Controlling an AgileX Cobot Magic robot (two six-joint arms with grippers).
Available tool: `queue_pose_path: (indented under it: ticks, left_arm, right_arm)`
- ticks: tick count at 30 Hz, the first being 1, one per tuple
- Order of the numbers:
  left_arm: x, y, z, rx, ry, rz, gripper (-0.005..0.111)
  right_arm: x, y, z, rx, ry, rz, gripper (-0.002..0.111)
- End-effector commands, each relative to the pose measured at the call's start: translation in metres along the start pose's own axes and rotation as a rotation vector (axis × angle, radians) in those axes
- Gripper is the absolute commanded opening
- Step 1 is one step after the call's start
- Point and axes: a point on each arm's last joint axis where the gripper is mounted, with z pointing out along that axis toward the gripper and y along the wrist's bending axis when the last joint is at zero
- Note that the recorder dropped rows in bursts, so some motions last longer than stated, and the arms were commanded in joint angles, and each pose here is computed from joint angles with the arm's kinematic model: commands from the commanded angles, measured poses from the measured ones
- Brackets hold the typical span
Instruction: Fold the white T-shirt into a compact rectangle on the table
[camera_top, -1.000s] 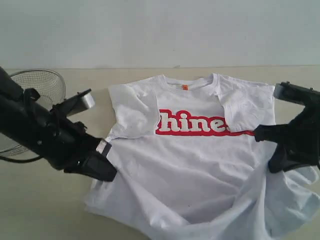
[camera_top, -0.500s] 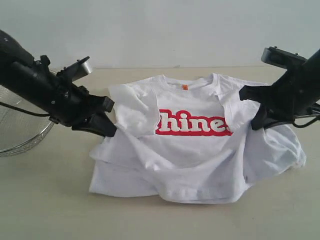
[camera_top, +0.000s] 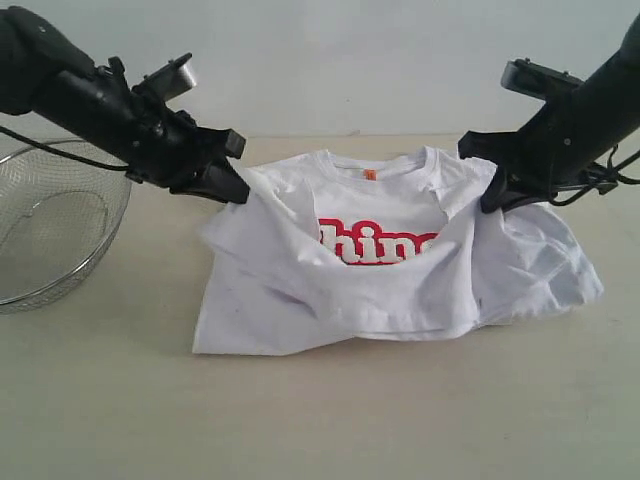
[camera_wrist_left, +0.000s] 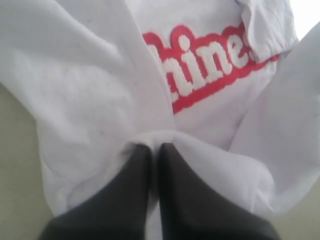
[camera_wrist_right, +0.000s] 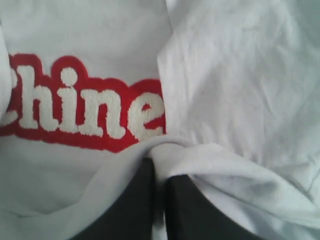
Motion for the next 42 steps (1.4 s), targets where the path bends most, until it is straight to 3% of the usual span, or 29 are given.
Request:
queue_pose_path:
  ticks: [1, 14, 19, 30, 31, 33, 35, 37, 39, 42]
  left_arm:
    - [-0.017, 0.01, 0.0, -0.022, -0.041, -0.005, 0.004]
    - [-0.048, 0.028, 0.015, -0.101, -0.101, 0.056, 0.004]
    - [-0.072, 0.024, 0.001, -0.154, -0.187, 0.088, 0.004]
    - [-0.059, 0.003, 0.005, 0.015, -0.028, 0.025, 0.004]
    - [-0.059, 0.0, 0.006, 0.034, -0.025, 0.01, 0.004]
    - [-0.058, -0.005, 0.008, 0.045, -0.012, -0.011, 0.004]
    - [-0.056, -0.01, 0.01, 0.06, 0.008, -0.02, 0.004]
    - [-0.054, -0.015, 0.008, 0.078, 0.035, -0.012, 0.004]
    - [-0.052, -0.019, 0.006, 0.091, 0.055, -0.005, 0.004]
    - [-0.051, -0.024, -0.004, 0.081, 0.072, 0.025, 0.004]
  right_arm:
    - [-0.02, -0.005, 0.001, 0.001, -0.05, 0.022, 0.0]
    - [-0.044, -0.026, 0.013, -0.011, -0.103, 0.065, 0.0]
    - [-0.049, -0.028, 0.017, -0.004, -0.152, 0.085, 0.0]
    - [-0.054, -0.043, 0.047, 0.026, -0.187, 0.169, 0.0]
    - [-0.054, -0.043, 0.047, 0.031, -0.188, 0.142, 0.003]
    - [-0.054, -0.044, 0.047, 0.035, -0.19, 0.123, 0.022]
    - [-0.054, -0.043, 0.047, 0.032, -0.185, 0.124, 0.053]
    - [-0.053, -0.043, 0.047, 0.03, -0.177, 0.131, 0.072]
    - [-0.051, -0.043, 0.045, 0.036, -0.153, 0.134, 0.068]
    - [-0.05, -0.042, 0.036, 0.055, -0.132, 0.134, 0.054]
